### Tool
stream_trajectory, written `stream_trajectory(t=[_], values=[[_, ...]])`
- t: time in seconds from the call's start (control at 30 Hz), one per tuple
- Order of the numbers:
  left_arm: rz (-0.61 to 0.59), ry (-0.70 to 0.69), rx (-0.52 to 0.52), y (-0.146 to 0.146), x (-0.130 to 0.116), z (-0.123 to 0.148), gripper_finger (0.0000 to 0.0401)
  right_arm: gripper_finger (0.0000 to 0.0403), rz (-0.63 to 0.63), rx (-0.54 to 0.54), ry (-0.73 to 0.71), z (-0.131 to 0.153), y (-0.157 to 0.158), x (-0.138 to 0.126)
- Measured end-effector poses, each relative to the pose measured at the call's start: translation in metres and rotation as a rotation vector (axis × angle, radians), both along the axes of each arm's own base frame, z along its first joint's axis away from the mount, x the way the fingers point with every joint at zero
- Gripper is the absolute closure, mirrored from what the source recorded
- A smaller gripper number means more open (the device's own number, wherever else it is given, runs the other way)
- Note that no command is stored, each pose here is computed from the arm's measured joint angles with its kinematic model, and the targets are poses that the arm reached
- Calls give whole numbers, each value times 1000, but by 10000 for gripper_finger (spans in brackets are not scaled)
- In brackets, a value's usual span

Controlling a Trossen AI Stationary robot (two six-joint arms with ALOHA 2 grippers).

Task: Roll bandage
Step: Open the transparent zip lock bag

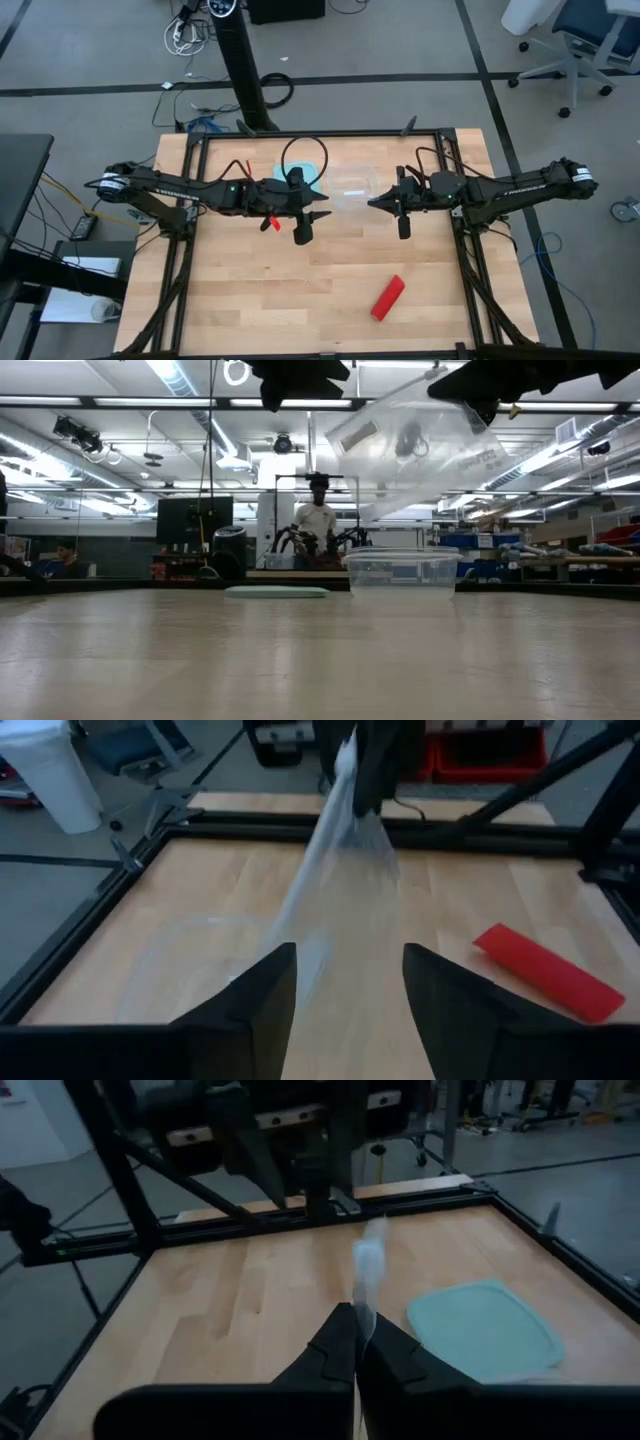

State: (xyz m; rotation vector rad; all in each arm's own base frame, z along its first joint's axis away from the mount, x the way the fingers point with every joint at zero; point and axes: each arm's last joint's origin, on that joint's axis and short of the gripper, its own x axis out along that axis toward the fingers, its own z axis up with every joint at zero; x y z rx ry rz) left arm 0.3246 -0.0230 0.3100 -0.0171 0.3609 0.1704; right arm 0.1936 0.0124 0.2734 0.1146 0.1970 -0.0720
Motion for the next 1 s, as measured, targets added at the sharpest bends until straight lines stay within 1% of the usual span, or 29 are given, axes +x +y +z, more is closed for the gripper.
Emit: stream_trajectory(t=[0.13,0.3,0.4,0.43,0.57,0.63,0.87,1.0], values=[[1,-45,-5,-1,10,-4,218,402,3,-7,9,-3,1,5],[3,-103,-2,0,25,-12,229,403,30,-45,-5,-4,5,10],[1,-155,12,1,32,-13,232,403,52,-64,1,-5,7,11],[1,-193,11,1,35,-13,233,403,57,-71,3,-6,8,12],[-48,-277,15,0,45,-13,233,403,77,-110,8,-8,11,15],[-69,-264,10,1,48,-20,233,403,81,-115,19,-9,11,16],[-73,-242,1,2,60,-38,233,403,93,-145,15,-11,12,20],[-77,-260,4,2,61,-38,233,403,115,-141,27,-14,13,23]])
